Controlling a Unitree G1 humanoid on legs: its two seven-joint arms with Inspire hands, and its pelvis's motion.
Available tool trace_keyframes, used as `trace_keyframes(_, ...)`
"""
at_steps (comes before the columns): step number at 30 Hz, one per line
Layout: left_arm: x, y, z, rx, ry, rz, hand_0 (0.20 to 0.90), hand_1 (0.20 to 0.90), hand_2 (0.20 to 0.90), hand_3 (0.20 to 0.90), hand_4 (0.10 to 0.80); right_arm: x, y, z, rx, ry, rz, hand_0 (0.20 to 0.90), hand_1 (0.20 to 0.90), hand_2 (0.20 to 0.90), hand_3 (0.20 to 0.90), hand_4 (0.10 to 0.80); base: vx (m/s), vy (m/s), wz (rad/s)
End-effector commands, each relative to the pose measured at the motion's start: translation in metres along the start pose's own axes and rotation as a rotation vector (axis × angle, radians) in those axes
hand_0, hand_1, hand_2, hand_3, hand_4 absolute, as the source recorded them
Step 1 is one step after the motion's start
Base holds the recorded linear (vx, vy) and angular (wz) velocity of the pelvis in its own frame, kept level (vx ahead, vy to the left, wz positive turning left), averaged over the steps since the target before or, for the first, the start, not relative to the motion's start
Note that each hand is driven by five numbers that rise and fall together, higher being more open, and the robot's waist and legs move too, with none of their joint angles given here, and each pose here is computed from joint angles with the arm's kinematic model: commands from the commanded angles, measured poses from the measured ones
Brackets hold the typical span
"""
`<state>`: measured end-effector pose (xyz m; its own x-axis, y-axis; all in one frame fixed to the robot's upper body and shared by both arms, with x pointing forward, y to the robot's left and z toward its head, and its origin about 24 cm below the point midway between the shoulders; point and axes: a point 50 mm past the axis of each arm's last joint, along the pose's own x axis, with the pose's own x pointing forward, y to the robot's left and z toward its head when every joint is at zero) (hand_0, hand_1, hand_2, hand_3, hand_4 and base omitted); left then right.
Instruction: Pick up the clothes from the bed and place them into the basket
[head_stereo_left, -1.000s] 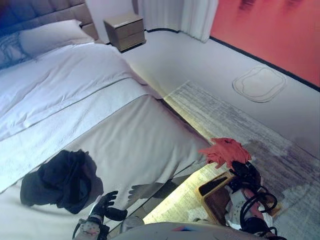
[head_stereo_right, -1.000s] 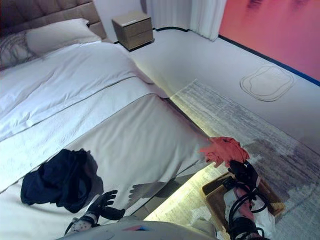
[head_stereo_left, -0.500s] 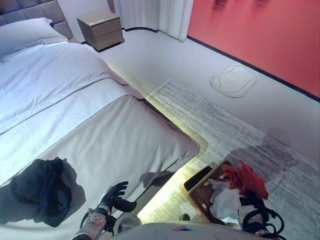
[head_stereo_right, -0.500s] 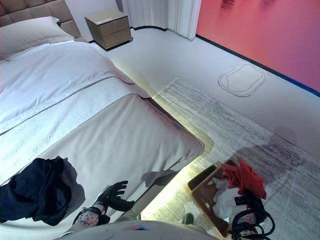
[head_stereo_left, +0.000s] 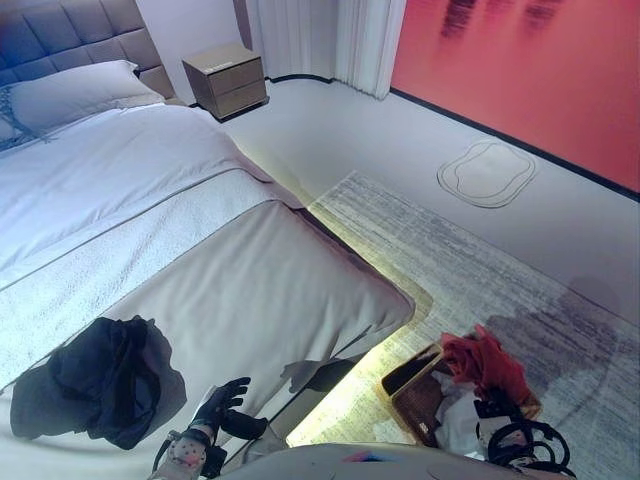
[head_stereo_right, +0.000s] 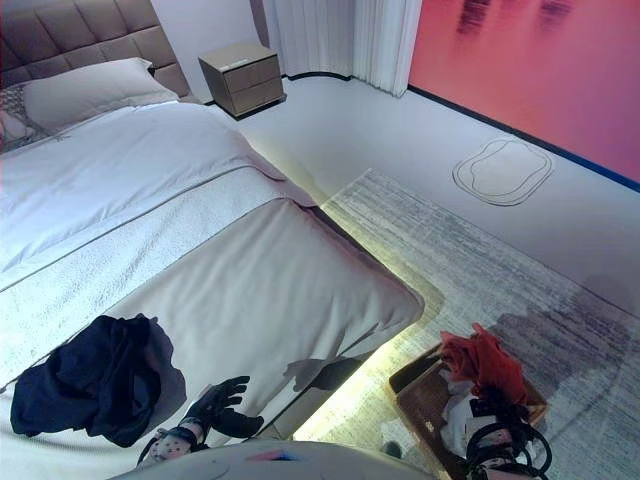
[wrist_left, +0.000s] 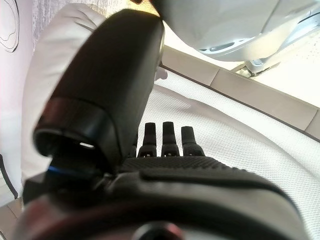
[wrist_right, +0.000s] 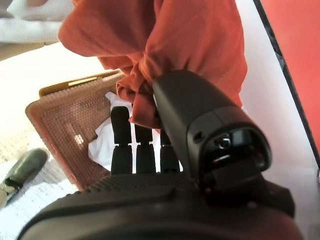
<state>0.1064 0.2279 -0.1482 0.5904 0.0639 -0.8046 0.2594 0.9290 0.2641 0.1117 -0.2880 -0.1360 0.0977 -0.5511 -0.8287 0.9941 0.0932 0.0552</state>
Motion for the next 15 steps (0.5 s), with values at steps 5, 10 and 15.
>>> trace_keyframes(5, 0.002, 0.018, 0.009, 0.038, -0.063, 0.037, 0.9, 0.9, 0.9, 0.9, 0.8, 0.004, 0.014, 0.053, 0.054, -0.158, 0.024, 0.3, 0.3, 0.3, 0.2, 0.1, 0.0, 0.0, 0.0)
trace_keyframes(10, 0.001, 0.019, 0.008, 0.044, -0.06, 0.034, 0.9, 0.9, 0.9, 0.9, 0.8, 0.007, 0.005, 0.056, 0.126, -0.136, -0.046, 0.3, 0.3, 0.3, 0.2, 0.1, 0.0, 0.0, 0.0)
trace_keyframes(15, 0.003, 0.017, 0.013, 0.056, -0.069, 0.026, 0.9, 0.9, 0.9, 0.9, 0.8, 0.007, 0.004, 0.057, 0.106, -0.143, -0.046, 0.3, 0.3, 0.3, 0.2, 0.1, -0.006, -0.008, 0.02)
